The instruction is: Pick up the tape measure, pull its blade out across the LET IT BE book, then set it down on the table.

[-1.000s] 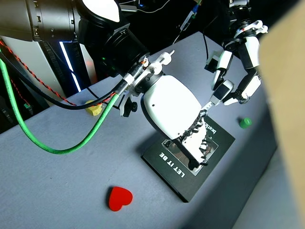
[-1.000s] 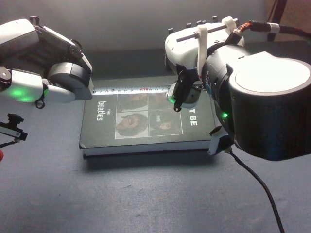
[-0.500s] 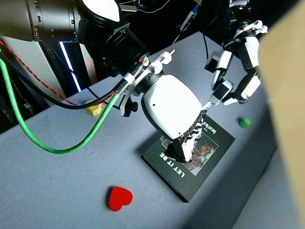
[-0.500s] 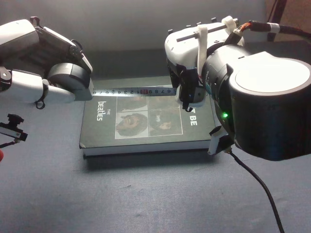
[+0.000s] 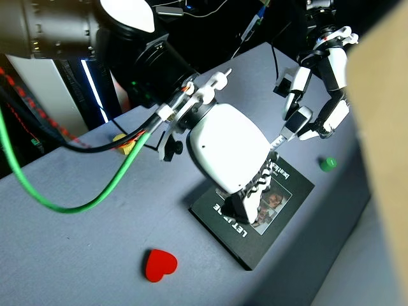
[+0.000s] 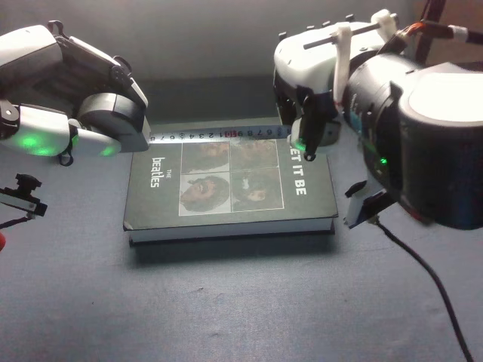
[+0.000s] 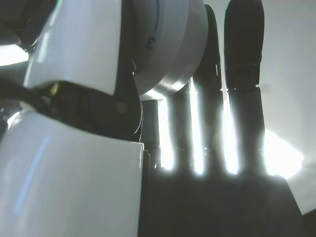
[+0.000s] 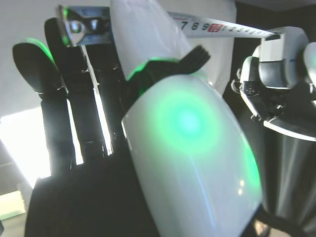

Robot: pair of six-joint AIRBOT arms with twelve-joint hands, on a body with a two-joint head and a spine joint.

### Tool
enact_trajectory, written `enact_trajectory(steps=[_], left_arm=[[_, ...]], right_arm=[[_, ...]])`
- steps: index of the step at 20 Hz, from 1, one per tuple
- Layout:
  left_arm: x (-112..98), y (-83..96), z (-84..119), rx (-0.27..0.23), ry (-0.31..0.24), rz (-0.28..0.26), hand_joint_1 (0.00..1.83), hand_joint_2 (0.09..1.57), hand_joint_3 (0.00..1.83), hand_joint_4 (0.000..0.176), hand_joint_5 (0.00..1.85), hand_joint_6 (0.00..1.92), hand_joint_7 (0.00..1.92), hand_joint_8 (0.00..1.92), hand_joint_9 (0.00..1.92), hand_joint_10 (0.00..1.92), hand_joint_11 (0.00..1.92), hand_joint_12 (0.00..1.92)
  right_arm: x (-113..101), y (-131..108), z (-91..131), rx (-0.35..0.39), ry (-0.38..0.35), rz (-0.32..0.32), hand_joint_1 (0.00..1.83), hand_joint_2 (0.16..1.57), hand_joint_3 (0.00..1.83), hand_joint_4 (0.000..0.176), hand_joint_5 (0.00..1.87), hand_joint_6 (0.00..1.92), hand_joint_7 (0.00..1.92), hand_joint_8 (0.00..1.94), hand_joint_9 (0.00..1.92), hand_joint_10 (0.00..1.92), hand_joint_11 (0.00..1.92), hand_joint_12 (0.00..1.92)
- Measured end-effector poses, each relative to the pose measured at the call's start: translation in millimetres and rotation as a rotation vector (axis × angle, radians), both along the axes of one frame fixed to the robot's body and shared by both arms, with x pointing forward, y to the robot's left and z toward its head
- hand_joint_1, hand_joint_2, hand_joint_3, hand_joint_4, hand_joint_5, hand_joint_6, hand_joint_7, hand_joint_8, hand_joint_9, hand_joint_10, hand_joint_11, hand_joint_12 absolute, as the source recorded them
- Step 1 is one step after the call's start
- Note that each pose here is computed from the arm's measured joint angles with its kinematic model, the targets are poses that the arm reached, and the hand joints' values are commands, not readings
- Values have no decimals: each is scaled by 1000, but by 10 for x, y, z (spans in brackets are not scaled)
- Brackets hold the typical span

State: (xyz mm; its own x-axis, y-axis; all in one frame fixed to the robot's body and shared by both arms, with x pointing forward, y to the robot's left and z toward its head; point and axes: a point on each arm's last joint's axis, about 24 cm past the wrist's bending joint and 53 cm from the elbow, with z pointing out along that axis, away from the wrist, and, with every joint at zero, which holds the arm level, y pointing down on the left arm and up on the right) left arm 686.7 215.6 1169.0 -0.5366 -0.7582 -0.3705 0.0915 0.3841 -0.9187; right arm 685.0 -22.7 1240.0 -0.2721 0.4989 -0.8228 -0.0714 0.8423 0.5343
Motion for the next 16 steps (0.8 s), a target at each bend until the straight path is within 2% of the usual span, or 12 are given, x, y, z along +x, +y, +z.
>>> enact_trajectory(steps=[4, 10, 11, 13, 14, 16], left_arm=[[1, -13, 9, -11, -1, -1, 1387, 1074, 0, 0, 1005, 683, 1039, 893, 1074, 1125, 969, 1023], [4, -32, 3, -23, 4, 0, 1381, 1074, 0, 0, 1030, 678, 1014, 906, 1074, 1114, 967, 1021], [5, -31, 5, -25, 5, 1, 1380, 1098, 3, 0, 969, 784, 960, 980, 1008, 1179, 964, 1019], [7, -31, 19, -30, 1, 1, 1377, 1112, 0, 0, 943, 817, 930, 1032, 976, 1222, 950, 1014], [6, -32, 20, -30, 0, 0, 1377, 1094, 0, 0, 998, 725, 974, 976, 1023, 1182, 951, 1014], [2, -30, 9, -28, 2, 0, 1380, 1088, 0, 0, 998, 706, 994, 958, 1042, 1166, 953, 1014]], right_arm=[[46, -118, 43, -12, -14, 3, 1232, 1166, 1, 0, 784, 1117, 990, 1168, 802, 1105, 639, 1522], [97, -281, 99, -18, -28, 15, 1237, 1165, 0, 0, 793, 1091, 987, 1188, 803, 1120, 623, 1534], [107, -306, 129, -19, -36, 16, 1238, 1165, 0, 0, 793, 1090, 987, 1188, 804, 1124, 633, 1541], [122, -352, 157, -21, -43, 18, 1238, 1164, 0, 0, 801, 1080, 986, 1192, 804, 1128, 636, 1540], [126, -373, 157, -22, -43, 18, 1240, 1163, 0, 0, 801, 1074, 987, 1195, 796, 1125, 623, 1535], [143, -449, 164, -28, -46, 13, 1243, 1163, 0, 0, 798, 1075, 989, 1193, 792, 1123, 640, 1538]])
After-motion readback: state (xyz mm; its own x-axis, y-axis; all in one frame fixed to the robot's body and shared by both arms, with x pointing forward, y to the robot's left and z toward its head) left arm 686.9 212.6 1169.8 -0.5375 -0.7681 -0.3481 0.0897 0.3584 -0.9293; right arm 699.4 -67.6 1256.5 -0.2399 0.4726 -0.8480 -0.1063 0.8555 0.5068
